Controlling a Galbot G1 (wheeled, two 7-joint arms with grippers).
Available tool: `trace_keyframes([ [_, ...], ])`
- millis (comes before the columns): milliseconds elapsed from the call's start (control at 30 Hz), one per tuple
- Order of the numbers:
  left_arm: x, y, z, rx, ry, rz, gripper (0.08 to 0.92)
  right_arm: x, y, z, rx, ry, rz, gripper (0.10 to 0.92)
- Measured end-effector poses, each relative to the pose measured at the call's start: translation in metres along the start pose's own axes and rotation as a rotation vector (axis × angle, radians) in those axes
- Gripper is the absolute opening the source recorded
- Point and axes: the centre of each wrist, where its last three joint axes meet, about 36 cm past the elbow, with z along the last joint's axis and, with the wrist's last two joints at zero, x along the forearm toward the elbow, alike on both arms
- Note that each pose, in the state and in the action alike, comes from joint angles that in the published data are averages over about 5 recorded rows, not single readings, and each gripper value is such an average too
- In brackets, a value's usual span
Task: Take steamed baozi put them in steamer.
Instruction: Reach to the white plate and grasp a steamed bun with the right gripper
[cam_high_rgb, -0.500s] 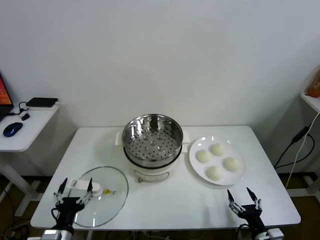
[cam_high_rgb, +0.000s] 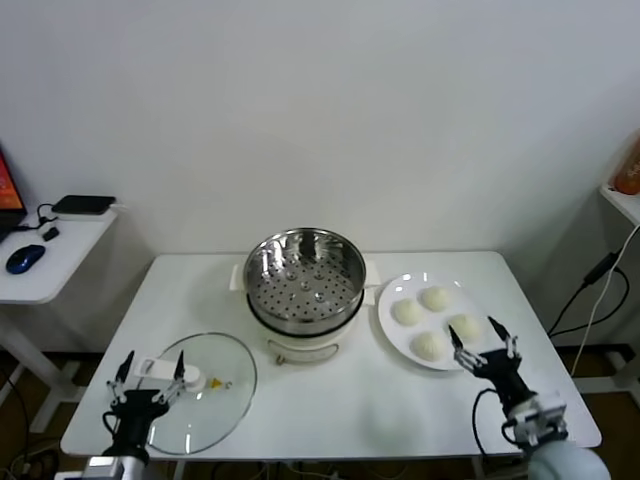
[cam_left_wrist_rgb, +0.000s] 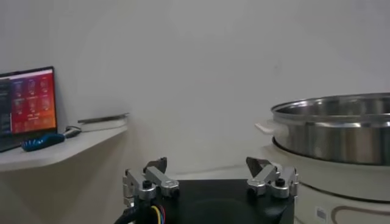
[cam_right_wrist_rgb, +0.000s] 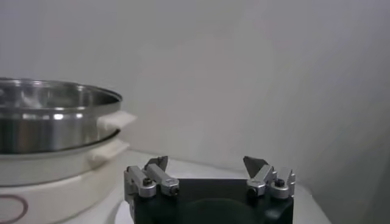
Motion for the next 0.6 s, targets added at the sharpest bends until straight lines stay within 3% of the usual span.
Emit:
trace_keyframes([
  [600, -0.003, -0.011, 0.011, -0.007, -0.024, -0.004, 0.823, -0.096, -0.067, -0.12, 0.349, 0.172, -0.318, 0.823],
])
